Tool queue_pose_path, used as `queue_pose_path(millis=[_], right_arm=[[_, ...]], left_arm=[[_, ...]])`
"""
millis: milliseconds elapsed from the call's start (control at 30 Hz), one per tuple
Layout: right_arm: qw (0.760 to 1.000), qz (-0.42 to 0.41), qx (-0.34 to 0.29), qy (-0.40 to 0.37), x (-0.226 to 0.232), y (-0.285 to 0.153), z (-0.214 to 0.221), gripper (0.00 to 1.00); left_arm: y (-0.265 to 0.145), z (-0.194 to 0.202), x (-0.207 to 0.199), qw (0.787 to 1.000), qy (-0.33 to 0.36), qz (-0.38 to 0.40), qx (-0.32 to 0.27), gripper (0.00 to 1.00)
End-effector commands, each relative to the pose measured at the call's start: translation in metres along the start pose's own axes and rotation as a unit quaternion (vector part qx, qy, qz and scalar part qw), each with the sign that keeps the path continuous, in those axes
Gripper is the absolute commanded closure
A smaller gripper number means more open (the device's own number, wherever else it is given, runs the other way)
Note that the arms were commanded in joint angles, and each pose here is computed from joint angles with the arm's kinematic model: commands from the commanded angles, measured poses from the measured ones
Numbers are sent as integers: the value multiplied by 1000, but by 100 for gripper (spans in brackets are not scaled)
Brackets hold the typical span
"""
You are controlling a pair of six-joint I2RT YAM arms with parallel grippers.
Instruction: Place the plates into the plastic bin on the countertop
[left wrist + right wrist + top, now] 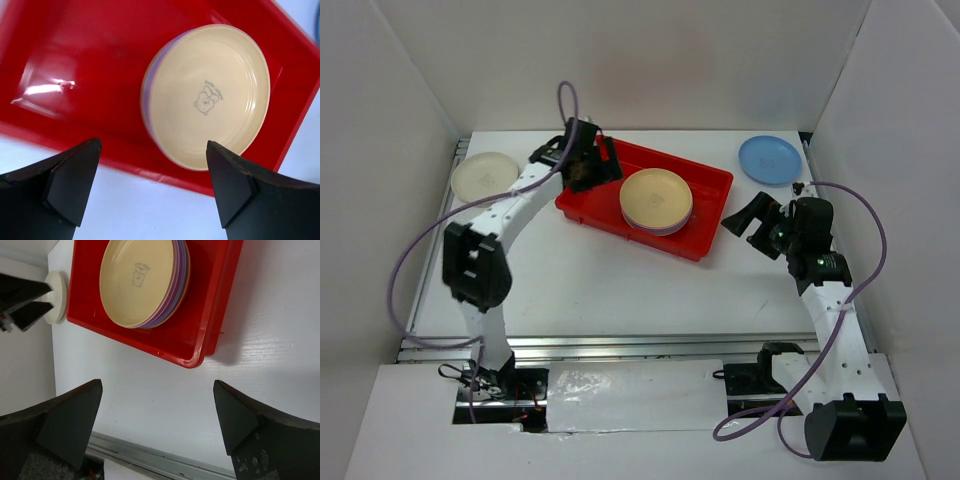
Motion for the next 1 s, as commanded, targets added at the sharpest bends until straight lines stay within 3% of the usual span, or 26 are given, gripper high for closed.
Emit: queue_pose_path(millis=[0, 67, 100, 200, 300, 400, 567, 867, 967], right_arm=[[999, -33, -5, -17, 5, -4, -1, 0], [999, -45, 7, -15, 2, -1, 4, 0], [998, -56, 6, -18, 3, 0, 4, 0], [996, -83, 25, -15, 1, 4, 12, 0], [993, -106, 47, -15, 1, 8, 18, 0], [988, -135, 66, -20, 4, 8, 25, 0], [978, -172, 104, -48, 13, 11, 45, 0], [970, -184, 137, -76, 20, 19, 59, 0], [969, -187, 142, -82, 24, 20, 58, 0]], left_arm=[[-72, -44, 61, 976, -125, -94, -152, 1], [-76, -32, 107, 959, -194, -127, -162, 1], [-78, -36, 144, 938, -262, -148, -171, 1], [-67, -23, 217, 897, -374, -163, -169, 1], [-41, -17, 264, 869, -438, -156, -171, 1], [-22, -23, 295, 853, -456, -133, -215, 1], [-7, -24, 331, 824, -467, -199, -252, 1], [36, -17, 355, 816, -473, -264, -202, 1], [49, -18, 358, 813, -474, -281, -188, 7]])
Point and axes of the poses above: each gripper's point midway between its finger pads, its own y axis out along the fingers, its own x axis along the line the jaws close on, z = x × y, the point moved 9 cm from there along -y, back along the fingers, and after that the axes turned 5 degrees about y, right-handed, at the moved point
